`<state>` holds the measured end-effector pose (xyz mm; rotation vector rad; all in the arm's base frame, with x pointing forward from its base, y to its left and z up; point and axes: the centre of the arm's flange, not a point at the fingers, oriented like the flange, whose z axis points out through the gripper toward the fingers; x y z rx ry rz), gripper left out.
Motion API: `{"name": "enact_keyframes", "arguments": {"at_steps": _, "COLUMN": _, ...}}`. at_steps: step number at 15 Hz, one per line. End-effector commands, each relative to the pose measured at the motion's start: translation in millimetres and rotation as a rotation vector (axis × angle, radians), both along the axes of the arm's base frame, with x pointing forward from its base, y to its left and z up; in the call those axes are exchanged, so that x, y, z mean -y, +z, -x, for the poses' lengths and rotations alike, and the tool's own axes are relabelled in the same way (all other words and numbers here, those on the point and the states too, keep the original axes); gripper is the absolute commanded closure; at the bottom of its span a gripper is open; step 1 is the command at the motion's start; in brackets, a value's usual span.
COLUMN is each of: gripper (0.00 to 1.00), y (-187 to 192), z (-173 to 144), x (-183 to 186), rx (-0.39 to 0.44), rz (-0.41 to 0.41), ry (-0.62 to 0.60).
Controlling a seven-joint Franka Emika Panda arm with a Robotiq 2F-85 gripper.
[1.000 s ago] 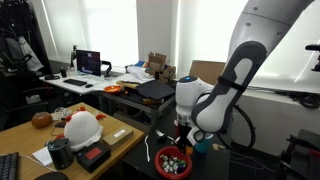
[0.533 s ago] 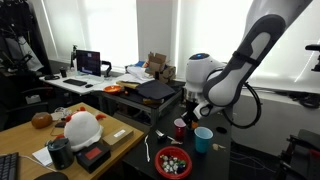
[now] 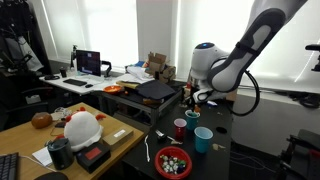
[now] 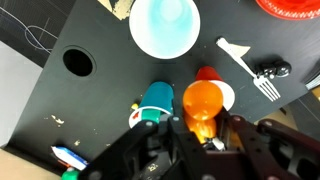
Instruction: Pick up some of the objects in the bowl and put it in the cup
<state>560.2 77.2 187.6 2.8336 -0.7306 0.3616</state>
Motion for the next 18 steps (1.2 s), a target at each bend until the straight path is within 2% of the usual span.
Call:
{"name": "enact_keyframes", "arguments": {"at_steps": 1, "gripper": 0.92, "y": 23.3, "z": -16.7, "x": 22.6, "rx": 0.045, "rz": -0.006, "ry": -0.132}}
{"name": "enact_keyframes", "arguments": {"at_steps": 4, "gripper": 0.92, "y": 35.4, "z": -39.7, "x": 43.7, "rx": 0.090, "rz": -0.014, "ry": -0.238}}
{"name": "enact_keyframes", "arguments": {"at_steps": 9, "gripper": 0.92, "y": 51.5, "z": -70.5, "x": 62.6, "rx": 0.109, "rz": -0.041, "ry": -0.368}}
{"name": "enact_keyframes", "arguments": {"at_steps": 18, "gripper": 0.92, "y": 34.9, "z": -130.0, "x": 101.8, "rx": 0.094, "rz": -0.130, "ry": -0.659}}
